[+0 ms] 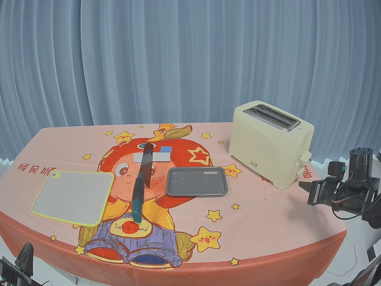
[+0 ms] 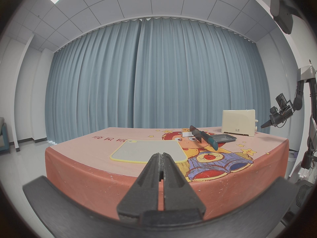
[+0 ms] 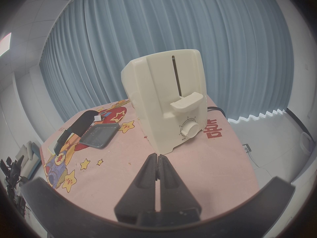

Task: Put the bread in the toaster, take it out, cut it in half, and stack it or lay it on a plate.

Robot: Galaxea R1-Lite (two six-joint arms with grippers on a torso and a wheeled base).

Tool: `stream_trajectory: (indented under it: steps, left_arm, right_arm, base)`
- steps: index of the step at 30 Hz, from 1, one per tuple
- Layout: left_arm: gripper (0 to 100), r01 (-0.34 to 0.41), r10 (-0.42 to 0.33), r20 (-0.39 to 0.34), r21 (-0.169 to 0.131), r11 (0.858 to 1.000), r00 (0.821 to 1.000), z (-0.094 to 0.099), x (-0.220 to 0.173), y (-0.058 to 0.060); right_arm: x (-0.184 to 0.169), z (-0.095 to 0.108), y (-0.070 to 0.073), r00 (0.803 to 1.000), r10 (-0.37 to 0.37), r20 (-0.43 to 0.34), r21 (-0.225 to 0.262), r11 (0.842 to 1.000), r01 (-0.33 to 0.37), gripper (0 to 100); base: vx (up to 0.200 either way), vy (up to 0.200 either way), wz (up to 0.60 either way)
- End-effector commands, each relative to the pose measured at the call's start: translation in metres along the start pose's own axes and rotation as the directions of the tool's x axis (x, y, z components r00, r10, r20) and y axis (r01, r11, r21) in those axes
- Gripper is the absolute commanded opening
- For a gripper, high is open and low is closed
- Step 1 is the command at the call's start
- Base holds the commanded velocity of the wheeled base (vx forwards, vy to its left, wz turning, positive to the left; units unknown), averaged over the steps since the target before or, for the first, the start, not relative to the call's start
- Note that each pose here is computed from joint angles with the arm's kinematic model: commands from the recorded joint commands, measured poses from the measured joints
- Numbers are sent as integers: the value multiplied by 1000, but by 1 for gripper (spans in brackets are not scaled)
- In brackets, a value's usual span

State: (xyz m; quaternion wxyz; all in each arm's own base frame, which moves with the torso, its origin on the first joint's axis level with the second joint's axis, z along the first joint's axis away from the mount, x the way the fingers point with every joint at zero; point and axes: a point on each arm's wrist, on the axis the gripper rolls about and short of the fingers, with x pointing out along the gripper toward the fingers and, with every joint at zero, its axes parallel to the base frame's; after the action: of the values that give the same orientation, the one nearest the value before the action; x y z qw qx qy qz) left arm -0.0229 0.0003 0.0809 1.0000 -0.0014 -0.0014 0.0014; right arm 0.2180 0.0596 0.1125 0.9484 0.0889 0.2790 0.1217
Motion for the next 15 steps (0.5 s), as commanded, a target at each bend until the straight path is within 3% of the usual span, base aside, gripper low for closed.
stream_trajectory:
  steps: [1, 15]
  left_arm:
    - [0, 0, 0, -14, 0, 1000, 1000, -5, 1, 0]
    - [0, 0, 0, -14, 0, 1000, 1000, -5, 1, 0]
  right_arm:
    - [1, 1, 0, 1000, 1, 1, -1, 1000, -1, 0]
    - [7, 2, 0, 1000, -15, -5, -1, 1000, 15, 0]
  base:
    - [0, 0, 0]
    - [0, 0, 0]
